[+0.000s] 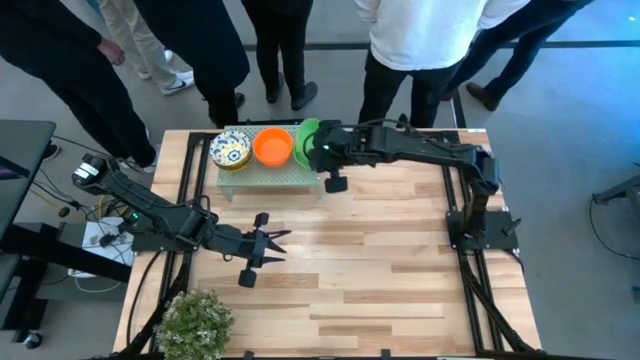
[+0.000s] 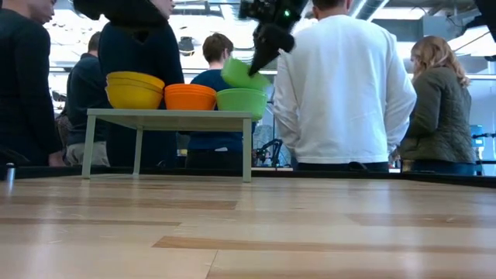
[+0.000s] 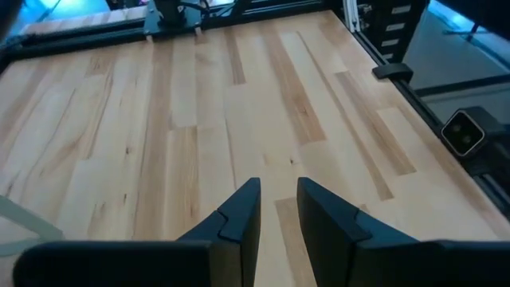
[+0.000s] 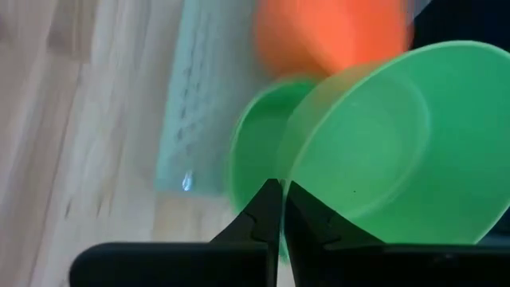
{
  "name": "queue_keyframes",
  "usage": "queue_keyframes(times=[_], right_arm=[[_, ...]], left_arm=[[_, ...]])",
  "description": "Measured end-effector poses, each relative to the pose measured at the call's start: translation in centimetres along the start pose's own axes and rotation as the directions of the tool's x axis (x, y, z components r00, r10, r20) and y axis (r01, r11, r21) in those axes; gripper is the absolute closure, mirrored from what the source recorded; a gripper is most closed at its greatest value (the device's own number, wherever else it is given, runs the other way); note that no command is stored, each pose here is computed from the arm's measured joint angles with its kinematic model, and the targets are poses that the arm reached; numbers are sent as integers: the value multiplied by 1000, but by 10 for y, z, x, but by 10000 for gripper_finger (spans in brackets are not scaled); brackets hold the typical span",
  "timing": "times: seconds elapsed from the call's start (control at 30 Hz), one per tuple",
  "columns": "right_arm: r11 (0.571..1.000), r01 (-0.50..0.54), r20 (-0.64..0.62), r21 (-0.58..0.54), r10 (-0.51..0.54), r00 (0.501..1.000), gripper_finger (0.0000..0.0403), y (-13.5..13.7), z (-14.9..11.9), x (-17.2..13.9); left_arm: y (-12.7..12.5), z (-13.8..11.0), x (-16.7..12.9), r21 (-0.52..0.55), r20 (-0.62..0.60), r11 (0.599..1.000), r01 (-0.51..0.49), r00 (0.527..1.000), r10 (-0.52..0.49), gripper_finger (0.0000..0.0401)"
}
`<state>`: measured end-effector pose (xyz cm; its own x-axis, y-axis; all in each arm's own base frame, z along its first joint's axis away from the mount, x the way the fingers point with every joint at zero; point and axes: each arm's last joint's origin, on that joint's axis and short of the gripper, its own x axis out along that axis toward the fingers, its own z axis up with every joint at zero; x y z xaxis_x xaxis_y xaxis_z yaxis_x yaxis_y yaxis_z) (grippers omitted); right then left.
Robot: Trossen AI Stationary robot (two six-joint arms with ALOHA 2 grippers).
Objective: Pick & Place Mini bowls
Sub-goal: Stack the green bowl on top of the other green bowl on the shelf
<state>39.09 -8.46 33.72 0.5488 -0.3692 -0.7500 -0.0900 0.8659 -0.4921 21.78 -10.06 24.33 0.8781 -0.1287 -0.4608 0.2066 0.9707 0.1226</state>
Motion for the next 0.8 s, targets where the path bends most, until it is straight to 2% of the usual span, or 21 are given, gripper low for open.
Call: queue_keyframes(times=[0.2,0.47,0.63,0.8], right_arm=[[1000,-22,-64,3,22,998,397,-3,-9,10],[1000,-4,-43,15,5,999,396,-7,-8,11],[997,-77,-9,-10,77,997,393,-4,-7,11],[996,-86,-24,-14,86,996,370,-3,-9,11]], left_arm=[[0,0,0,-29,-2,1000,0,1000,0,315],[0,0,0,-28,-3,1000,0,1000,0,315],[0,0,0,-28,-4,1000,0,1000,0,315],[0,0,0,-28,-3,1000,0,1000,0,315]])
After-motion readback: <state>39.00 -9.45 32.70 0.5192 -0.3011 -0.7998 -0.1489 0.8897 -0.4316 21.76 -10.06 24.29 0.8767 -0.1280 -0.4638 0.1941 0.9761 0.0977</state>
